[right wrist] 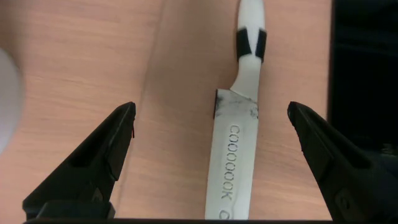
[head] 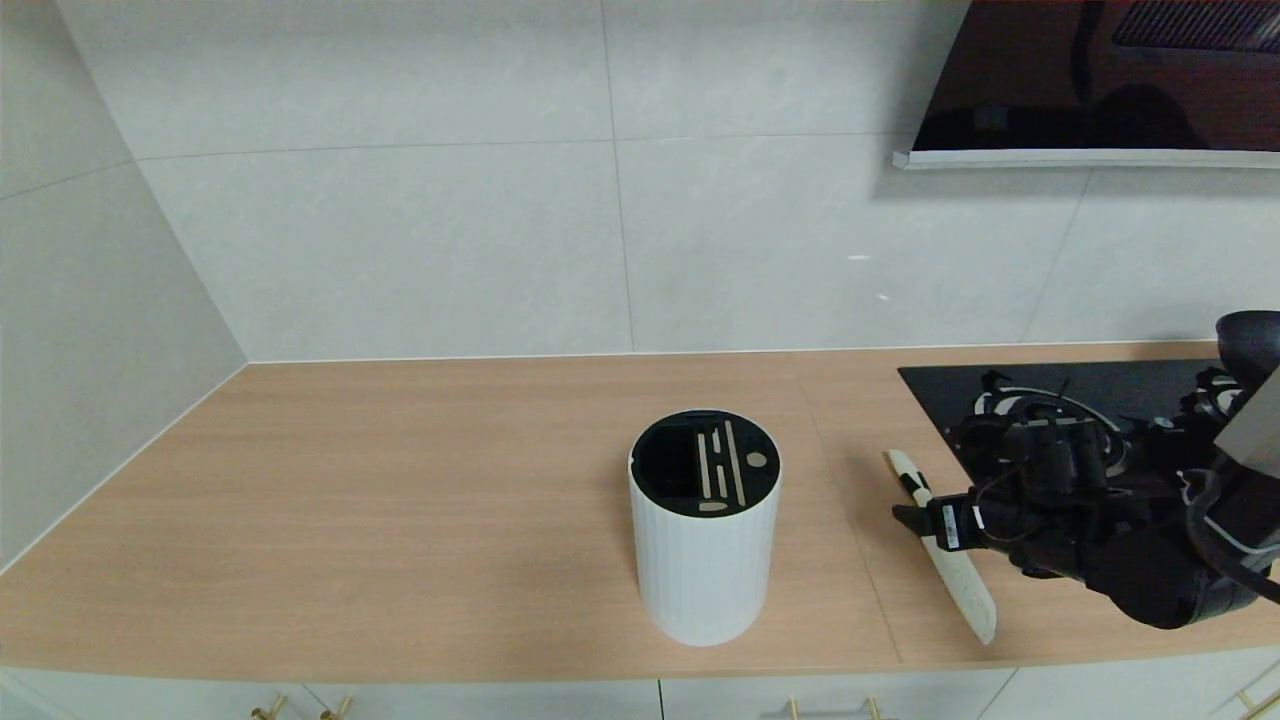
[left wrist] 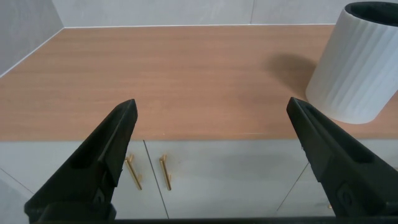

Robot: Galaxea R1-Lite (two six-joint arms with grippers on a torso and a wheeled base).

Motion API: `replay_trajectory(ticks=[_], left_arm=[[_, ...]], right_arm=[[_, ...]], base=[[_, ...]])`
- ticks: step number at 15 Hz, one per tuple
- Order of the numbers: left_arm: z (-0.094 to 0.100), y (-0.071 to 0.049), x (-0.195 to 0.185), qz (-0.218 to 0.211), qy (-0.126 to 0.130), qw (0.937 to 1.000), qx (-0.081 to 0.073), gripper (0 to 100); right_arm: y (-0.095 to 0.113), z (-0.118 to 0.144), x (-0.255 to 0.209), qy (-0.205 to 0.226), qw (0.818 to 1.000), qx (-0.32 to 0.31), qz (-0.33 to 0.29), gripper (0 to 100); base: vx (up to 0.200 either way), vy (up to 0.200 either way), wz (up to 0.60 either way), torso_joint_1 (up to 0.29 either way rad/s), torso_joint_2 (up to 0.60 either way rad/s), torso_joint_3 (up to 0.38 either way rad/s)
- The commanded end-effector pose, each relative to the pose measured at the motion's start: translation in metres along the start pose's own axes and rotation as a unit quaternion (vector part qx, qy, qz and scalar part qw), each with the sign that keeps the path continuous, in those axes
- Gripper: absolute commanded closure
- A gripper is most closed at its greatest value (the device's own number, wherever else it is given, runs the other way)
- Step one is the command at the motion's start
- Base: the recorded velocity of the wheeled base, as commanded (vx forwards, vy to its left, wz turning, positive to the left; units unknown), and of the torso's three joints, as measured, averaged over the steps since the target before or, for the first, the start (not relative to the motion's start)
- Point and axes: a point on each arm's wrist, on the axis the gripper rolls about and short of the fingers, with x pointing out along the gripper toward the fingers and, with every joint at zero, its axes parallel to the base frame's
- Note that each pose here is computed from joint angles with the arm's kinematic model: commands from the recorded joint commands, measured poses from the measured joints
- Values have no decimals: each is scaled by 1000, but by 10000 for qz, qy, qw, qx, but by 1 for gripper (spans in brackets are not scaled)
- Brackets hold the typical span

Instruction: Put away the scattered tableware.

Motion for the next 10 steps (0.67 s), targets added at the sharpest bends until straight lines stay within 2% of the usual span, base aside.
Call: replay_trajectory(ticks=[1,6,10], left_arm=[[0,0,0,4,6,10000,0,0],[0,0,0,4,6,10000,0,0],[0,0,0,4,6,10000,0,0]], right_arm=[[-1,-10,12,155,9999,50,-19,0],[-1,-19,22,315,9995,82,-28,0],[-4,-29,36,278,9993,110,-202,0]], base=[[0,0,0,0,0,0],[0,0,0,0,0,0],[0,0,0,0,0,0]])
